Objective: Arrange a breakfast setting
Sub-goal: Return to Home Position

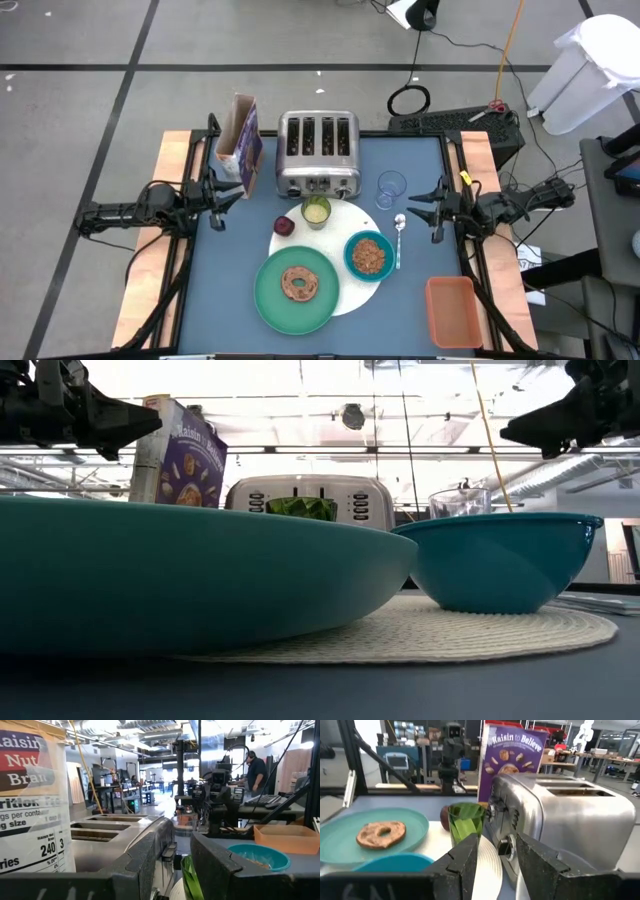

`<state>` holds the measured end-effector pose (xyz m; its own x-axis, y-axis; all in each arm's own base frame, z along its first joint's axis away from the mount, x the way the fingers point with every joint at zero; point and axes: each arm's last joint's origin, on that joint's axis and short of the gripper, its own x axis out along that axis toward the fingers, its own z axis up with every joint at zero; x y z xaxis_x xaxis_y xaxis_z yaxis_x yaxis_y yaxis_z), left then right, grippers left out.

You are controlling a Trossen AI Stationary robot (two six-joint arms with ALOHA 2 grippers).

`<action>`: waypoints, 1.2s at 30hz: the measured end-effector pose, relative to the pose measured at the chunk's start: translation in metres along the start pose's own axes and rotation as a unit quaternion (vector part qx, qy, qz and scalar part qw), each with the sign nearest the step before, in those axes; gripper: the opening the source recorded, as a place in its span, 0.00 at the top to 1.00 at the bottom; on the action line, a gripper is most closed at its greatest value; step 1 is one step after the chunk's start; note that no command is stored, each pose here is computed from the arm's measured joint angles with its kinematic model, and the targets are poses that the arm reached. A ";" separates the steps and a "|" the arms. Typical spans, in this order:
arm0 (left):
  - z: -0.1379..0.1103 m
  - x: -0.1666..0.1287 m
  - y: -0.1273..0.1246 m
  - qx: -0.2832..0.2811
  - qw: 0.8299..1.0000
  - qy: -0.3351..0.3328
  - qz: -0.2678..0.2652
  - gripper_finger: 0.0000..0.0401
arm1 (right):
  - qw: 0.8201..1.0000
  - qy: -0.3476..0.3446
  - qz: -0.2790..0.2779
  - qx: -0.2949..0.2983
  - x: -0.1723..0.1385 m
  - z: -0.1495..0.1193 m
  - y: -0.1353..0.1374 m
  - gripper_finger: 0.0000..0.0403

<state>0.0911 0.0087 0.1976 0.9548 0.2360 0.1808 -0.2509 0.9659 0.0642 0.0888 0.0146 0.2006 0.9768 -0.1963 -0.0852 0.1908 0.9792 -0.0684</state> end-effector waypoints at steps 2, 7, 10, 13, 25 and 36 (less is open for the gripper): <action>0.000 0.000 0.000 0.003 1.000 0.000 0.000 0.68 | 1.000 0.007 -0.001 -0.006 -0.001 -0.002 -0.001 0.68; 0.000 0.000 0.000 0.009 1.000 0.000 0.000 0.68 | 1.000 0.021 -0.001 -0.023 -0.003 -0.006 -0.002 0.68; 0.000 0.000 0.000 0.009 1.000 0.000 0.000 0.68 | 0.999 0.024 0.008 -0.024 -0.005 -0.007 -0.002 0.68; 0.000 0.000 0.000 0.008 1.000 0.000 0.000 0.68 | 0.999 0.004 0.027 -0.022 -0.003 -0.011 0.000 0.68; 0.001 0.000 0.000 -0.012 1.000 -0.004 0.001 0.68 | 0.997 -0.076 0.010 -0.019 0.009 -0.025 0.001 0.68; 0.001 0.000 0.001 -0.017 1.000 -0.003 0.012 0.68 | 0.997 -0.051 0.004 -0.050 0.013 -0.030 -0.007 0.68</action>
<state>0.0908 0.0093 0.1983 0.9475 0.2591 0.1872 -0.2686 0.9629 0.0272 0.0974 0.0037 0.1697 0.9841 -0.1768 0.0149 0.1768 0.9699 -0.1676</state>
